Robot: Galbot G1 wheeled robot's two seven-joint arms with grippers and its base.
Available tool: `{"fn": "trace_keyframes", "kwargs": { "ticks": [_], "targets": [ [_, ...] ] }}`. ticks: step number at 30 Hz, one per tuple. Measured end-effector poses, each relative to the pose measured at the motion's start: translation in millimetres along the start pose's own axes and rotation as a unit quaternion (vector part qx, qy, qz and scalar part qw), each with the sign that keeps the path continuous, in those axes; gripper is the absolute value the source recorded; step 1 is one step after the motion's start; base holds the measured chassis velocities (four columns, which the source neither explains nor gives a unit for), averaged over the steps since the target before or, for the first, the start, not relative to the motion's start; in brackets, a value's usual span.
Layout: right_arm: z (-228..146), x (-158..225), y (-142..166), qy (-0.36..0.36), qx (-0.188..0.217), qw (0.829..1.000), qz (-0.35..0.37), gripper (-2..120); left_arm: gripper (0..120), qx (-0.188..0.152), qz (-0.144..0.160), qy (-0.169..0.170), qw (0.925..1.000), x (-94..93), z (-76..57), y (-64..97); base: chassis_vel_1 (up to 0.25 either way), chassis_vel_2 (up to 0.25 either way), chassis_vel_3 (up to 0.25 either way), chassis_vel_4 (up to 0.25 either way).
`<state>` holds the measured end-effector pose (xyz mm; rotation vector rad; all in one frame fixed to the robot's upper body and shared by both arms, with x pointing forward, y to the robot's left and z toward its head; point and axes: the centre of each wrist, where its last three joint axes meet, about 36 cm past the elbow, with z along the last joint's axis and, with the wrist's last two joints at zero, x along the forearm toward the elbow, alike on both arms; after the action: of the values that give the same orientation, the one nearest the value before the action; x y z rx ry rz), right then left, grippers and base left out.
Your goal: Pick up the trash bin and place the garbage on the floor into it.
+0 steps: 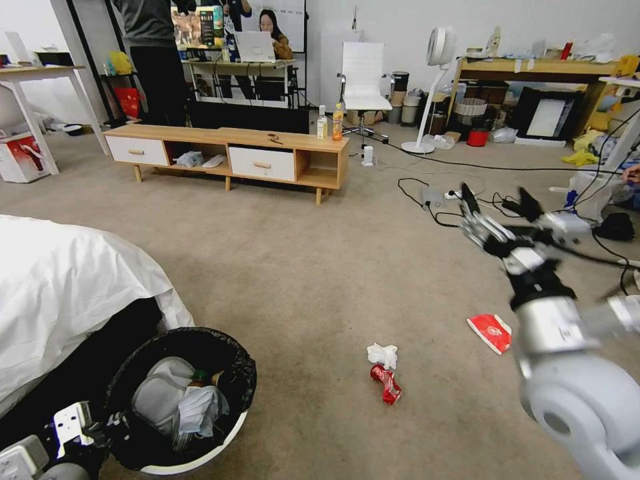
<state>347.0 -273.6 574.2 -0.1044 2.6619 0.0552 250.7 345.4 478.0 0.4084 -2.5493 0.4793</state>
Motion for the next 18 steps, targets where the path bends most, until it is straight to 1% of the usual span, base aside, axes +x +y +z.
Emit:
{"fn": "trace_keyframes", "kwargs": {
  "ticks": [1,2,3,6,7,8,9,11,16,18],
  "targets": [
    [0,0,0,0.0,0.0,1.0,0.0,100,1,0.0,0.0,0.0,1.0,0.0,0.0,0.0,0.0,0.0,0.0,0.0],
    [7,13,-4,-0.002,0.024,1.0,0.004,100,1,0.001,0.001,0.0,1.0,0.9,0.7,-1.6,0.0,0.0,0.0,0.0],
    [16,28,-5,0.001,0.035,0.999,0.012,100,1,0.003,0.003,0.0,1.0,2.7,2.0,-3.9,0.0,0.0,0.0,0.0],
    [22,36,-5,0.003,0.042,0.999,0.017,100,1,0.004,0.004,0.0,1.0,3.5,2.4,-4.9,0.0,0.0,0.0,0.0],
    [26,41,-5,0.003,0.052,0.998,0.021,100,1,0.005,0.005,-0.001,1.0,4.2,2.3,-5.6,0.0,0.0,0.0,0.0],
    [33,49,-6,0.004,0.07,0.997,0.027,100,1,0.006,0.006,-0.003,1.0,5.5,2.1,-6.9,0.0,0.0,0.0,0.0],
    [33,49,-6,0.004,0.07,0.997,0.027,100,1,0.006,0.006,-0.003,1.0,5.5,2.1,-6.9,0.0,0.0,0.0,0.0],
    [43,64,-6,0.005,0.102,0.994,0.039,100,1,0.009,0.009,-0.004,0.9999,7.2,2.4,-9.4,0.0,0.0,0.0,0.0],
    [54,81,-2,0.018,0.114,0.992,0.056,100,1,0.012,0.014,-0.004,0.9998,8.1,3.4,-12.3,0.0,0.0,0.0,0.0],
    [61,92,3,0.028,0.119,0.99,0.076,100,1,0.012,0.016,-0.005,0.9998,9.6,3.3,-13.8,0.0,0.0,0.0,0.0]
  ]
}}
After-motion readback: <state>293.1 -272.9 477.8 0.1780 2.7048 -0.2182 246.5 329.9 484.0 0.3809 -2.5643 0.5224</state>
